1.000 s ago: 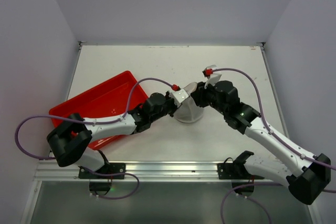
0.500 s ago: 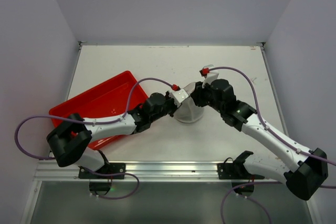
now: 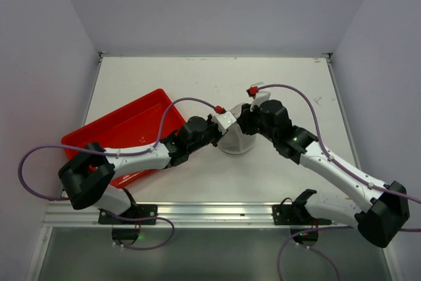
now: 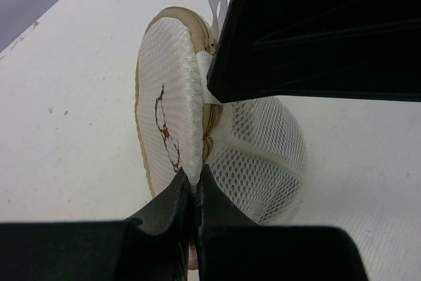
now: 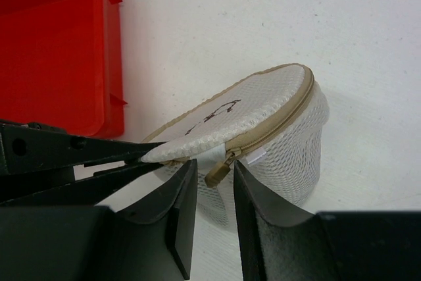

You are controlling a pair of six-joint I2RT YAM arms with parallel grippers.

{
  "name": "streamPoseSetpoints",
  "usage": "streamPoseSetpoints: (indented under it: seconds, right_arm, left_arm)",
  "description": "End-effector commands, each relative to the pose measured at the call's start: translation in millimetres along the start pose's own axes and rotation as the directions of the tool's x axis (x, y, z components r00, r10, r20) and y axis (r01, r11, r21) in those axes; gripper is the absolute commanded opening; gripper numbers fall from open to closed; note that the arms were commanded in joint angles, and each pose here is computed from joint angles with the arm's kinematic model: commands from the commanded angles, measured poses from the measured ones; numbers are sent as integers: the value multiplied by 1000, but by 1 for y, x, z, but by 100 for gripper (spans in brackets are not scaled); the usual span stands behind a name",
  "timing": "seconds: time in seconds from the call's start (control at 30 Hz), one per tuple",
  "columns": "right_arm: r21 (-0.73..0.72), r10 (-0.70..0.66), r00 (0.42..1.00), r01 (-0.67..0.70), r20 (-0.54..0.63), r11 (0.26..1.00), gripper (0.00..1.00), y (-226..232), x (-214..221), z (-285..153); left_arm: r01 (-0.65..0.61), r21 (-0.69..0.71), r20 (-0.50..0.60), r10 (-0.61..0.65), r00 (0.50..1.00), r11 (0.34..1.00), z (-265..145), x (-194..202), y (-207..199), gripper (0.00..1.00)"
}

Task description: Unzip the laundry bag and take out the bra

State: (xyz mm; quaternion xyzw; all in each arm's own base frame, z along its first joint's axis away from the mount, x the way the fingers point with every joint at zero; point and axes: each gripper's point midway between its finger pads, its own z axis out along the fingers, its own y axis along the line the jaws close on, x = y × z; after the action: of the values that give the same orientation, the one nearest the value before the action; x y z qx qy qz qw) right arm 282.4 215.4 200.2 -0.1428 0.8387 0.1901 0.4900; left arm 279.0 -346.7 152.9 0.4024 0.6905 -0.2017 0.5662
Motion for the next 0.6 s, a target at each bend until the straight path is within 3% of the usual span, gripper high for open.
streamPoseSetpoints:
  seconds: [0.0,0.17,0.37,0.57]
  right_arm:
    - [26,-19,999,18,30,999,30,-2,-7,1]
    - [60,-26,999,24,28,998,22,-6,-7,1]
    - [117,-26,999,21,34,993,0,-17,-8,-6]
    - [137,-34,998,26,55,990,0,-21,-15,-13]
  left_arm:
    - [19,-11,83,-18,996,1000,-4,-26,3,0]
    - [18,-13,84,-16,996,1000,-5,-26,3,0]
    - [18,-16,84,-16,996,1000,-5,-26,4,0]
    - [10,-14,81,-9,997,1000,-6,-25,4,0]
